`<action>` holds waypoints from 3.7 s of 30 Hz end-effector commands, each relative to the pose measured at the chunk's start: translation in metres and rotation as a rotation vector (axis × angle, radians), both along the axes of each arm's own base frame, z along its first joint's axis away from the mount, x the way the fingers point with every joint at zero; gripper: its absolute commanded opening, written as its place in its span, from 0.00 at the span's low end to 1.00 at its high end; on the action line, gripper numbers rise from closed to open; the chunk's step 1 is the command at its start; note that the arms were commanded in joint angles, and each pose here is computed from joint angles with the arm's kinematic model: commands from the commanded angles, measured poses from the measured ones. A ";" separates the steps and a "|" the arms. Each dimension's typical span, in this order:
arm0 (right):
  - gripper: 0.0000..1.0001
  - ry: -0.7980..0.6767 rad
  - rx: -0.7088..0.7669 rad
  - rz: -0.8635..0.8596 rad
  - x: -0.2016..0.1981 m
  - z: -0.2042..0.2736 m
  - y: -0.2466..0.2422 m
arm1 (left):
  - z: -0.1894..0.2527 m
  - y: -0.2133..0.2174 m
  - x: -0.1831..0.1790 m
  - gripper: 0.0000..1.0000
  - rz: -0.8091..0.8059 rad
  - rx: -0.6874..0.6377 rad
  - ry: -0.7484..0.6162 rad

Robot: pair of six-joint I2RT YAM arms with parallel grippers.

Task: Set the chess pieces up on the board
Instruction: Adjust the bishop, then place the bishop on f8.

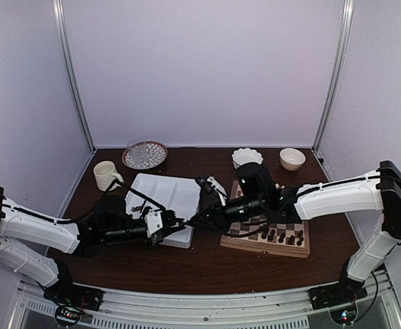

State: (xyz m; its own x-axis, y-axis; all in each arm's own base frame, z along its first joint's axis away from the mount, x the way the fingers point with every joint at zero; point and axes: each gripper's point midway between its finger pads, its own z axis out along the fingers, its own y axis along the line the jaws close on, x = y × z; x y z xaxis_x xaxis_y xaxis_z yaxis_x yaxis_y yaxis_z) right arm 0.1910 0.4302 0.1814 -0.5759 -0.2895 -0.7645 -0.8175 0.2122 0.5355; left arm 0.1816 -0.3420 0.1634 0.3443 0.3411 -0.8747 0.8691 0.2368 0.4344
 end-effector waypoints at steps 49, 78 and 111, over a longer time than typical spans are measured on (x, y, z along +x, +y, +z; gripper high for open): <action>0.00 -0.077 -1.257 -0.304 0.047 -0.050 -0.165 | 0.026 0.045 0.038 0.72 0.248 -0.142 0.063; 0.00 0.013 -1.380 -0.233 0.049 -0.111 -0.182 | 0.016 0.047 0.046 0.73 0.289 -0.096 0.092; 0.00 0.047 -1.343 -0.223 0.037 -0.111 -0.184 | 0.010 0.045 0.047 0.73 0.286 -0.061 0.107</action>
